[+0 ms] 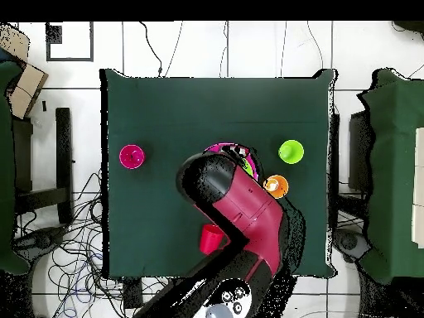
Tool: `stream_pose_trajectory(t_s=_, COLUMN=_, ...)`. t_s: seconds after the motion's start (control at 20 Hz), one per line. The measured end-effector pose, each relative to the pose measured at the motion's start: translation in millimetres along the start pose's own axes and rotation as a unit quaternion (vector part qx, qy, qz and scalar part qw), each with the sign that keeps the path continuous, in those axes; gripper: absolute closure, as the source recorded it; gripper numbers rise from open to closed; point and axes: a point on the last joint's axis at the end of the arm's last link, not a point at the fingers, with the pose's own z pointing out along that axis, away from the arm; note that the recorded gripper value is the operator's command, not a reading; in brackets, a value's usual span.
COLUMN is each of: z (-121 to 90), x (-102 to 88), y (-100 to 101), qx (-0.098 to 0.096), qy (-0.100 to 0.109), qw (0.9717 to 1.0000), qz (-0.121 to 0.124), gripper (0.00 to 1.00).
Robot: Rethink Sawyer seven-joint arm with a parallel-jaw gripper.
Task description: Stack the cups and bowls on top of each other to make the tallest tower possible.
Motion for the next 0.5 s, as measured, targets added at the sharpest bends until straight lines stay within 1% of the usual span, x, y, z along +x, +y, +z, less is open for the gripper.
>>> stream_pose_trajectory(t_s=0.1, z=-0.3, x=-2.8, y=-0.3, qx=0.007, qy=0.01, qw=0.9999, qz=-0.005, gripper=0.0)
stream_pose_trajectory(t_s=0.15, z=-0.7, x=-11.6, y=-1.1, qx=0.021, qy=0.027, qw=0.9993, qz=-0.014, gripper=0.0)
stream_pose_trajectory(t_s=0.2, z=-0.9, x=-18.4, y=-2.5, qx=0.032, qy=0.037, qw=0.9986, qz=-0.019, gripper=0.0)
stream_pose_trajectory(t_s=0.3, z=-1.2, x=-25.9, y=-4.0, qx=0.042, qy=0.045, qw=0.9978, qz=-0.022, gripper=0.0)
stream_pose_trajectory(t_s=0.35, z=-1.8, x=-35.0, y=-6.2, qx=0.054, qy=0.056, qw=0.9967, qz=-0.025, gripper=0.0)
stream_pose_trajectory(t_s=0.4, z=-3.0, x=-47.8, y=-9.1, qx=0.069, qy=0.068, qw=0.9948, qz=-0.029, gripper=0.0)
stream_pose_trajectory(t_s=0.5, z=-4.0, x=-55.1, y=-10.3, qx=0.076, qy=0.074, qw=0.9939, qz=-0.031, gripper=0.0)
